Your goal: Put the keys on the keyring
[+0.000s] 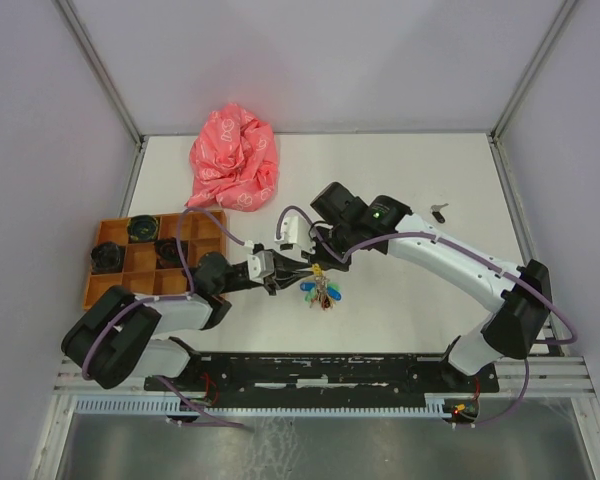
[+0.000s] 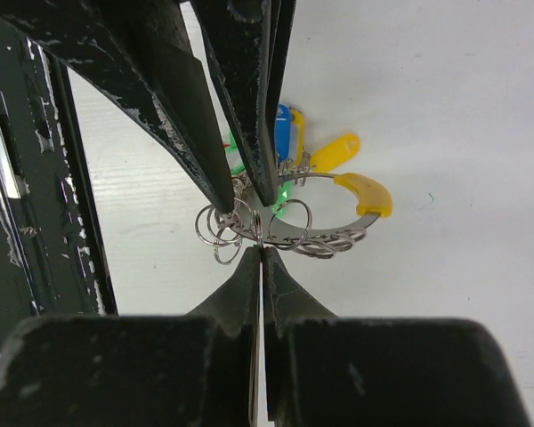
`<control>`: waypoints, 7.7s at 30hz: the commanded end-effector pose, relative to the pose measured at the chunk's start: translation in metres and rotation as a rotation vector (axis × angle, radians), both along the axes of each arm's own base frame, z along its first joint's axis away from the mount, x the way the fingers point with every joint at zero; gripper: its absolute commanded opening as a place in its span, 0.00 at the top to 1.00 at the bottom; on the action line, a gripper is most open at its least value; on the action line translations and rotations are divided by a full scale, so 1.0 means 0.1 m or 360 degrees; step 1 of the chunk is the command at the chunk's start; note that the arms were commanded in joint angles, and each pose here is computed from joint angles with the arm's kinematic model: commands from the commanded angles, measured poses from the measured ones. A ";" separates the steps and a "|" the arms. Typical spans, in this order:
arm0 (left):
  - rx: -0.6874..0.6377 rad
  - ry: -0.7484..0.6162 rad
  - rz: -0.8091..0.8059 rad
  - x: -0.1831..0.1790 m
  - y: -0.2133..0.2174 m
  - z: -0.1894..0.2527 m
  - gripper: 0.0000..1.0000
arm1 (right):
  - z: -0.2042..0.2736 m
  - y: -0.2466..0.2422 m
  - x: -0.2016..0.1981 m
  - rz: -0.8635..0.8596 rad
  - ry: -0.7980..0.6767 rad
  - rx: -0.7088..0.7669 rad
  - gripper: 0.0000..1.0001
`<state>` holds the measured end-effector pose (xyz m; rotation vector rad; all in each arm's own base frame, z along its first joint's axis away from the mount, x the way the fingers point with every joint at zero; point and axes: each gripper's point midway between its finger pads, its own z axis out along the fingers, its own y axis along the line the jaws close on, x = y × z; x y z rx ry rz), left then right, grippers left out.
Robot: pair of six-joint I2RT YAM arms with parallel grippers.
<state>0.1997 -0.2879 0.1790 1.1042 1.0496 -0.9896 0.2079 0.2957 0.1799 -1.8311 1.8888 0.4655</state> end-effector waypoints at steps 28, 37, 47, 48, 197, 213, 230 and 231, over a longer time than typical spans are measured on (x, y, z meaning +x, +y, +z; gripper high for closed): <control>-0.0214 -0.0078 0.0067 0.08 -0.04 0.25 0.97 | 0.38 0.06 0.08 -0.0055 -0.0103 0.0462 0.83; -0.0362 -0.0079 0.0065 0.04 -0.01 0.42 0.97 | 0.42 -0.06 0.09 -0.0145 -0.0029 0.0960 0.73; -0.0401 -0.0098 0.0070 0.03 0.01 0.52 0.97 | 0.28 0.04 0.04 -0.0082 0.0040 0.1124 0.72; -0.0404 -0.0102 0.0072 0.03 0.02 0.53 0.97 | 0.28 0.05 0.04 -0.0082 0.0042 0.1126 0.72; -0.0141 -0.0088 0.0415 -0.07 -0.11 0.25 0.61 | 0.12 -0.20 0.25 -0.0285 -0.0142 -0.0168 0.99; -0.0119 -0.0105 0.0125 0.06 -0.23 0.11 0.62 | 0.09 -0.15 0.14 -0.0110 -0.0158 -0.0068 0.99; -0.0120 -0.0107 0.0075 0.09 -0.31 0.12 0.77 | 0.10 -0.12 0.08 -0.0029 -0.0167 -0.0011 0.99; -0.0112 -0.0102 0.0066 0.09 -0.31 0.11 0.77 | 0.11 -0.12 0.08 -0.0026 -0.0171 -0.0003 0.99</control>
